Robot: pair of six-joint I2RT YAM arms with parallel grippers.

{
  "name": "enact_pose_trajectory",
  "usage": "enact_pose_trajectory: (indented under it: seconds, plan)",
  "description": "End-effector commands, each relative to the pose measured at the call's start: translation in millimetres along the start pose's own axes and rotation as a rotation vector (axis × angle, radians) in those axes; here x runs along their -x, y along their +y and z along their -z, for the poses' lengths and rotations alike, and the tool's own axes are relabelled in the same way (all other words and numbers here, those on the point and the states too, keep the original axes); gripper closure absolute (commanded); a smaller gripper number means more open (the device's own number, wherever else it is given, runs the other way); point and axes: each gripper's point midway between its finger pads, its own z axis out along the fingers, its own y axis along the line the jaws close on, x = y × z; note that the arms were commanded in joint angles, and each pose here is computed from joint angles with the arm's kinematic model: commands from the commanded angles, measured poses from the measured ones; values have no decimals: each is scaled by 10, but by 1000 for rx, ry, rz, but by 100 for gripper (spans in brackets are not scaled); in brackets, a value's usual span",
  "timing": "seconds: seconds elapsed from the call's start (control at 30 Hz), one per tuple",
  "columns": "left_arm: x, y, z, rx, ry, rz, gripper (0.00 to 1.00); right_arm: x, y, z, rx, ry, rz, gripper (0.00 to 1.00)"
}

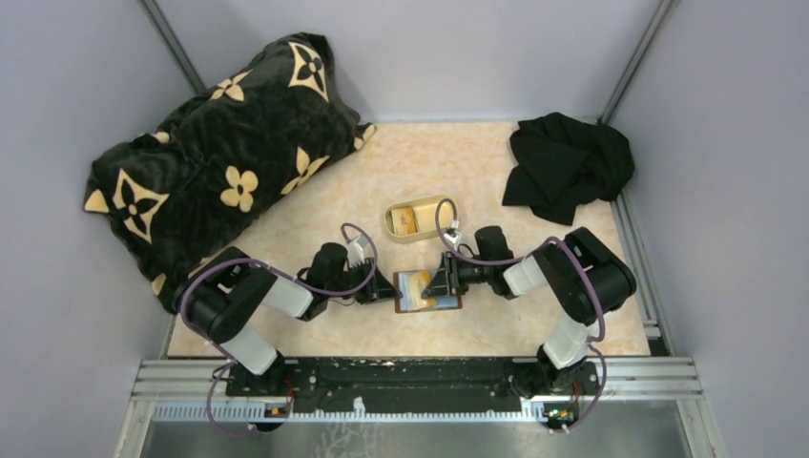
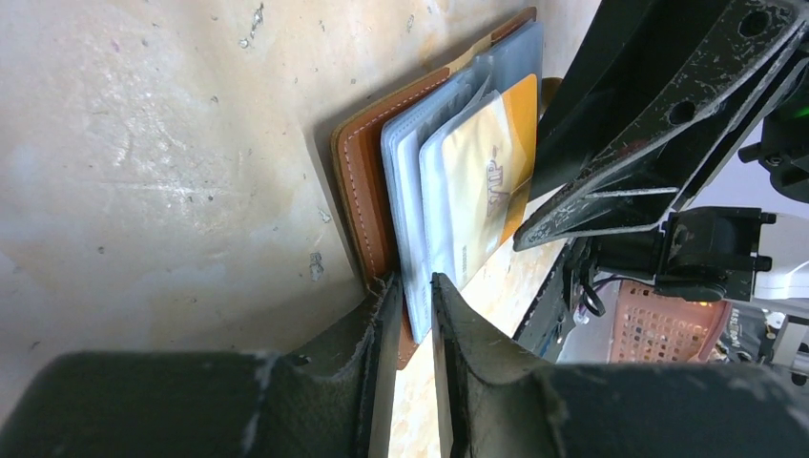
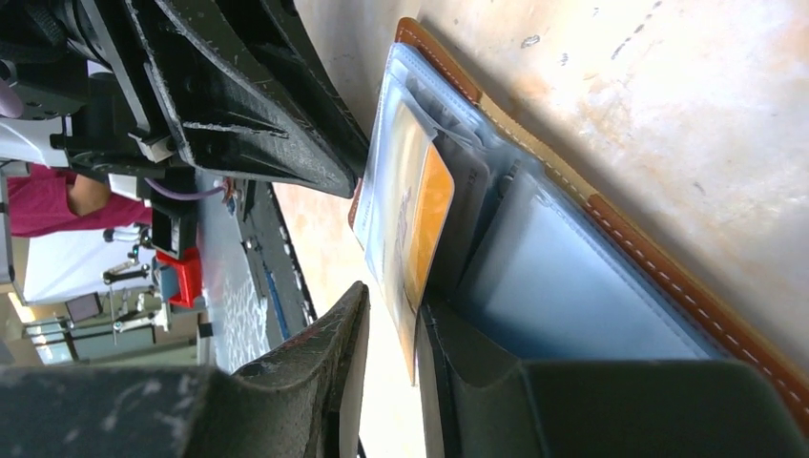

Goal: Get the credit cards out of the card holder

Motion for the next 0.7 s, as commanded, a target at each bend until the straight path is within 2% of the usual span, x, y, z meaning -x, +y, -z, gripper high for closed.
enact_pose_trajectory:
  seconds: [0.0, 0.23, 0.5, 0.67]
  plan:
    - [-288, 744, 136, 278, 48, 61, 72, 188, -122, 70, -70, -72, 49, 75]
    - [-286, 748, 129, 274, 52, 63, 73, 249, -173, 136, -89, -100, 32, 80]
    - [-285, 748, 129, 273, 55, 63, 73, 341, -131, 186, -98, -128, 55, 100]
    - [-272, 739, 127, 270, 52, 62, 73, 445, -135, 280, -145, -163, 73, 100]
